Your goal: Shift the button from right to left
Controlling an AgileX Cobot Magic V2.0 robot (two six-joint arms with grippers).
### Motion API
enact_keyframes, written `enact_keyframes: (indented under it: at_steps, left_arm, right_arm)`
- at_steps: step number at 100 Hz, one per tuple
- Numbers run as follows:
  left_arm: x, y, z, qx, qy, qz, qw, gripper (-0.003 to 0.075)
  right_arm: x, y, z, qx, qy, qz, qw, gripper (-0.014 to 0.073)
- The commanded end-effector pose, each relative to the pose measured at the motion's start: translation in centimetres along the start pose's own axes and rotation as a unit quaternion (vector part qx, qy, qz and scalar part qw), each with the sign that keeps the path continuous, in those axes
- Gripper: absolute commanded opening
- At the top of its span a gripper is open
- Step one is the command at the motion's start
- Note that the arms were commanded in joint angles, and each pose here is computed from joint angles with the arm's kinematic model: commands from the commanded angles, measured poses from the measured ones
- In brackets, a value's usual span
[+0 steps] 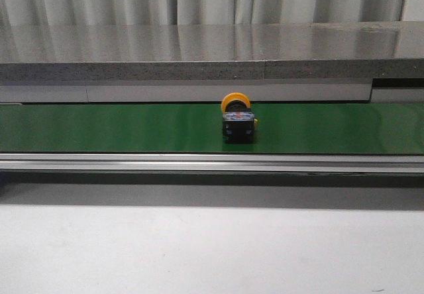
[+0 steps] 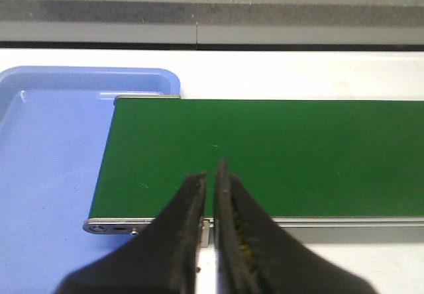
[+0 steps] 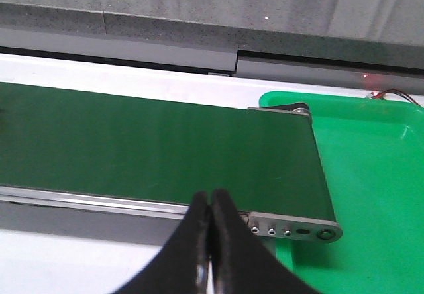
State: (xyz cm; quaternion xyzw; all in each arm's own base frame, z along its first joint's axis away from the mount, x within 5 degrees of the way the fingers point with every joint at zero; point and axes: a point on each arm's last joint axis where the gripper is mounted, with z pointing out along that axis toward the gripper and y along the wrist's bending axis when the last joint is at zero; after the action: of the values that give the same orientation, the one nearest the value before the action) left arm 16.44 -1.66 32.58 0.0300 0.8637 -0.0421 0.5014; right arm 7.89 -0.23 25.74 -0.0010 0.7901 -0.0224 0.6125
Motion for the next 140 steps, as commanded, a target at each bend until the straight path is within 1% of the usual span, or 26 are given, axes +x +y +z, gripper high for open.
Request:
enact_keyframes:
  at_steps: [1, 2, 3, 4, 5, 6, 9, 11, 12, 17, 21, 28, 45, 55, 66, 89, 100, 115, 128, 140]
  left_arm:
    - [-2.4, -0.2, 1.2, 0.006, -0.024, -0.007, 1.000, 0.0262]
    - [-2.5, -0.2, 1.5, 0.005, -0.021, -0.007, 1.000, 0.0280]
    - [-2.5, -0.2, 1.6, 0.006, -0.019, -0.008, 1.000, 0.0317]
    - [-2.6, -0.2, 1.9, 0.006, -0.015, -0.008, 1.000, 0.0336]
    - [-2.7, -0.3, 2.2, 0.008, -0.012, -0.009, 1.000, 0.0375]
    - [-2.8, -0.3, 2.2, 0.009, -0.013, -0.008, 1.000, 0.0393]
    - [-3.0, -0.4, 2.9, 0.011, -0.005, -0.009, 1.000, 0.0483]
    - [-3.1, -0.5, 3.3, 0.013, 0.002, -0.008, 1.000, 0.0516]
    - [-3.1, -0.5, 3.5, 0.014, 0.004, -0.008, 1.000, 0.0545]
    - [-3.4, -1.0, 4.7, 0.022, 0.018, -0.006, 1.000, 0.0626]
    - [-3.6, -1.3, 5.4, 0.028, 0.028, -0.003, 0.999, 0.0647]
    - [-3.9, -2.4, 6.8, 0.045, 0.045, 0.008, 0.998, 0.0638]
    - [-4.8, -5.8, 9.5, 0.090, 0.092, 0.034, 0.991, 0.0619]
    - [-5.3, -7.5, 10.9, 0.105, 0.127, 0.033, 0.986, 0.0619]
    - [-5.9, -8.7, 12.0, 0.113, 0.157, 0.036, 0.980, 0.0619]
    - [-6.9, -10.0, 13.3, 0.121, 0.217, 0.026, 0.968, 0.0619]
    - [-7.0, -10.6, 13.6, 0.125, 0.242, 0.033, 0.962, 0.0619]
    - [-6.9, -11.3, 13.7, 0.132, 0.248, 0.041, 0.959, 0.0619]
    - [-6.9, -11.4, 13.6, 0.135, 0.246, 0.039, 0.959, 0.0619]
    - [-6.5, -11.6, 14.5, 0.133, 0.251, 0.038, 0.958, 0.0619]
  right_arm:
    - [-1.5, -0.2, -0.2, 0.009, -0.048, -0.008, 0.999, -0.0066]
    - [-1.5, -0.2, -0.2, 0.009, -0.048, -0.008, 0.999, -0.0066]
    - [-1.5, -0.2, -0.2, 0.009, -0.048, -0.008, 0.999, -0.0066]
    - [-1.5, -0.2, -0.2, 0.009, -0.048, -0.008, 0.999, -0.0066]
    - [-1.5, -0.2, -0.2, 0.009, -0.048, -0.008, 0.999, -0.0066]
    - [-1.5, -0.2, -0.2, 0.009, -0.048, -0.008, 0.999, -0.0066]
    - [-1.5, -0.2, -0.2, 0.009, -0.048, -0.008, 0.999, -0.0066]
    - [-1.5, -0.2, -0.2, 0.009, -0.048, -0.008, 0.999, -0.0066]
    - [-1.5, -0.2, -0.2, 0.009, -0.048, -0.008, 0.999, -0.0066]
    - [-1.5, -0.2, -0.2, 0.009, -0.048, -0.008, 0.999, -0.0066]
    - [-1.5, -0.2, -0.2, 0.009, -0.048, -0.008, 0.999, -0.0066]
    - [-1.5, -0.2, -0.2, 0.009, -0.048, -0.008, 0.999, -0.0066]
    - [-1.5, -0.2, -0.2, 0.009, -0.048, -0.008, 0.999, -0.0066]
    - [-1.5, -0.2, -0.2, 0.009, -0.048, -0.008, 0.999, -0.0066]
    - [-1.5, -0.2, -0.2, 0.009, -0.048, -0.008, 0.999, -0.0066]
    - [-1.5, -0.2, -0.2, 0.009, -0.048, -0.008, 0.999, -0.0066]
    - [-1.5, -0.2, -0.2, 0.009, -0.048, -0.008, 0.999, -0.0066]
    - [-1.5, -0.2, -0.2, 0.009, -0.048, -0.008, 0.999, -0.0066]
    - [-1.5, -0.2, -0.2, 0.009, -0.048, -0.008, 0.999, -0.0066]
    - [-1.5, -0.2, -0.2, 0.009, -0.048, -0.008, 0.999, -0.0066]
